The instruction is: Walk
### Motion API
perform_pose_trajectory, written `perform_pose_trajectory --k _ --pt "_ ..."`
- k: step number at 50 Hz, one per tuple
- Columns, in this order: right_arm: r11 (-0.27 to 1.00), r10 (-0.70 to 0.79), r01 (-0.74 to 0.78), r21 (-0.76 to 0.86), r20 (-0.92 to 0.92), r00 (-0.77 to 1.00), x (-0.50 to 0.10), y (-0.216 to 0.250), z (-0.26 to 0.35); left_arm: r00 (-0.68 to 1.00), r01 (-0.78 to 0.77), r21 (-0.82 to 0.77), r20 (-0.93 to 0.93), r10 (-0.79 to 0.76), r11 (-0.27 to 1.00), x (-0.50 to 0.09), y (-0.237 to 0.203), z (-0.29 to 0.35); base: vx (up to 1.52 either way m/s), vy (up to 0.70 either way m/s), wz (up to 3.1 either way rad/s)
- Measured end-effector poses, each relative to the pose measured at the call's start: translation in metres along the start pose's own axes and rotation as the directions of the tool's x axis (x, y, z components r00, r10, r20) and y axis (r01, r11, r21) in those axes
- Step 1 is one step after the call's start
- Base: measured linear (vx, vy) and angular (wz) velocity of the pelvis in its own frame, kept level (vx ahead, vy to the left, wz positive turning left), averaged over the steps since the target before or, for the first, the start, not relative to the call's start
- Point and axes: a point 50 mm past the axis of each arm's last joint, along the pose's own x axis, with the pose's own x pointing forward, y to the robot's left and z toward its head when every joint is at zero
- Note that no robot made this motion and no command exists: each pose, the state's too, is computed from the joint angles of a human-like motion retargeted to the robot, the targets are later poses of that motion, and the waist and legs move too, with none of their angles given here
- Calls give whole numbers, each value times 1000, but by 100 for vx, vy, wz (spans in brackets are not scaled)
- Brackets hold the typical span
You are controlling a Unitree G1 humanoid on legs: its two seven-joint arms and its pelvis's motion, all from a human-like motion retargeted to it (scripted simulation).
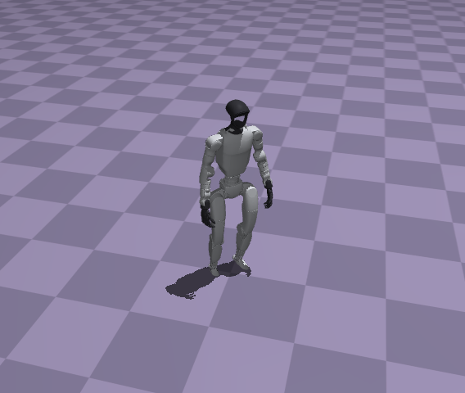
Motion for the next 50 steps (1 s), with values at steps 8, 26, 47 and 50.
perform_pose_trajectory --k 8,26,47,50 --pt "1000 2 -2 -12 40 999 1 3 11 998 -47 -31 31 48 998 0 8 7 0 5 6" --pt "999 48 -48 -2 82 995 2 19 16 991 -125 -61 -48 122 990 -4 22 -9 8 7 16" --pt "999 28 -30 37 41 999 2 24 6 995 -94 18 30 93 995 4 7 13 23 -6 7" --pt "999 18 -20 43 36 999 2 23 5 995 -88 5 41 88 996 4 2 15 34 -15 8"
